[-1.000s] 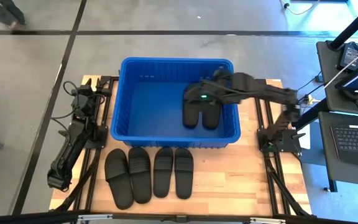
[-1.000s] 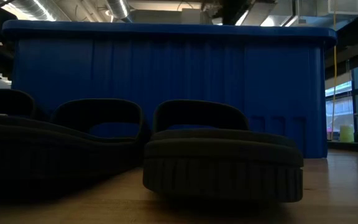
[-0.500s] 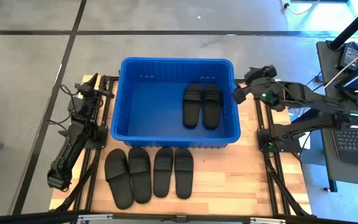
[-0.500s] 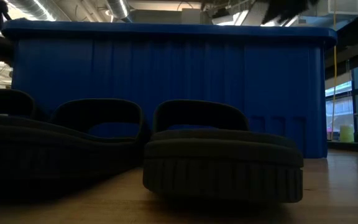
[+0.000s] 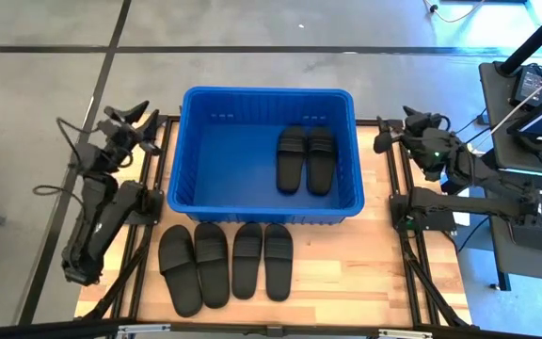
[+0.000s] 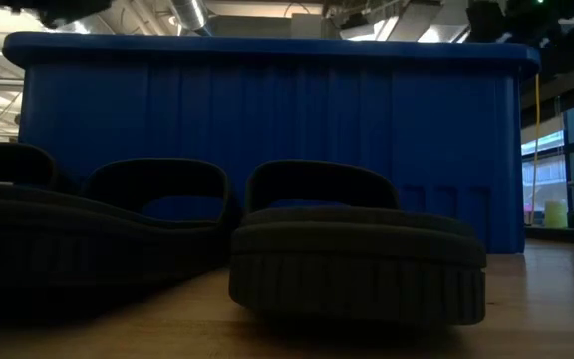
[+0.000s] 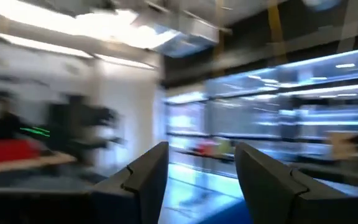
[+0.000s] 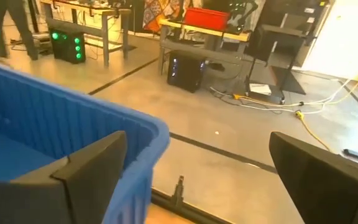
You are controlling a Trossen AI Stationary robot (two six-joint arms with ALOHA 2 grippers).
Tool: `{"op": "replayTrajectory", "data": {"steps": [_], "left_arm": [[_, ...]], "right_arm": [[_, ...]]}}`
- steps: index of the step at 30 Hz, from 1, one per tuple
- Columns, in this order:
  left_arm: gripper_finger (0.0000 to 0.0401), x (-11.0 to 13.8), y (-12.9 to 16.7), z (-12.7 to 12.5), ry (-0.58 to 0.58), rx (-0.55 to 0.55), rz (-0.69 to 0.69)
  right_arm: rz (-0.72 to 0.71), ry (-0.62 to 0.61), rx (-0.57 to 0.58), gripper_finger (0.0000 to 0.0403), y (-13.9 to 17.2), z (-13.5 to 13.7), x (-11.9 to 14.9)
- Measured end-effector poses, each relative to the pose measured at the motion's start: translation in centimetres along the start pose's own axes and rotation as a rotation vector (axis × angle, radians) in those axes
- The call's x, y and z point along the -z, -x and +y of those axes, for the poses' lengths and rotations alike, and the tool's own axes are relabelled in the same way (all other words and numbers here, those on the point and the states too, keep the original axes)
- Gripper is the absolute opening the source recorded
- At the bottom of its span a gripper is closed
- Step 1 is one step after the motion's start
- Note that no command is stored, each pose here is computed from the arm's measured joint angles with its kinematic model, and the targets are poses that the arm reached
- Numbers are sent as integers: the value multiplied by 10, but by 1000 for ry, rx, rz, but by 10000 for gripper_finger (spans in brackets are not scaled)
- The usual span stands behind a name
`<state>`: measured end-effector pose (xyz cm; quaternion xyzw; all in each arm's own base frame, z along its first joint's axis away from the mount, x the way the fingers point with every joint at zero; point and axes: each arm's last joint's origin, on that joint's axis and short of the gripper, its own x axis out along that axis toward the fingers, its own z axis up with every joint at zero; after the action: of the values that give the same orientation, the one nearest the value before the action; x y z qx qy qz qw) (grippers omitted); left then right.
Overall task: Pick and place slides into bin
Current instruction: Put the black slides into the blue organizer bin
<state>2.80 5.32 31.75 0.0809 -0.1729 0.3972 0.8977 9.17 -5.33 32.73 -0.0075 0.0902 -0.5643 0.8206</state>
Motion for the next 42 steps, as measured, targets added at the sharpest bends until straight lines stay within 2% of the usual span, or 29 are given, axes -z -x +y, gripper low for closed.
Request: {"op": "replayTrajectory", "data": {"steps": [4, 7, 11, 15, 18, 21, 26, 28, 32, 37, 39, 42], "left_arm": [[175, -21, -18, -4, 182, 200, 67], [169, -32, -31, -6, 270, 319, 111], [156, -63, -44, -15, 238, 443, 64], [141, -91, -59, -23, 214, 521, 3], [130, -96, -77, -29, 224, 571, 6], [121, -83, -103, -43, 239, 623, 66], [107, -48, -148, -85, 184, 682, 191], [103, -45, -162, -104, 155, 719, 199], [94, -46, -180, -145, 174, 829, 213], [83, -54, -180, -197, 195, 963, 292], [78, -58, -174, -216, 170, 960, 354], [70, -56, -160, -243, 74, 913, 466]], "right_arm": [[2, 1, -64, 393, 2, -4, 18], [-6, -6, -89, 393, 4, -8, 26], [-30, 18, -77, 393, 8, -14, 28], [-56, 55, -73, 393, 12, -19, 22], [-60, 67, -73, 393, 13, -19, 21], [-46, 52, -77, 393, 11, -17, 22], [-23, 48, -79, 393, 8, -14, 23], [-16, 37, -77, 392, 7, -12, 24], [-9, 10, -77, 377, 6, -11, 24], [-11, 7, -76, 314, 6, -11, 24], [-12, 8, -76, 278, 6, -11, 24], [-11, 11, -75, 215, 6, -11, 24]]}}
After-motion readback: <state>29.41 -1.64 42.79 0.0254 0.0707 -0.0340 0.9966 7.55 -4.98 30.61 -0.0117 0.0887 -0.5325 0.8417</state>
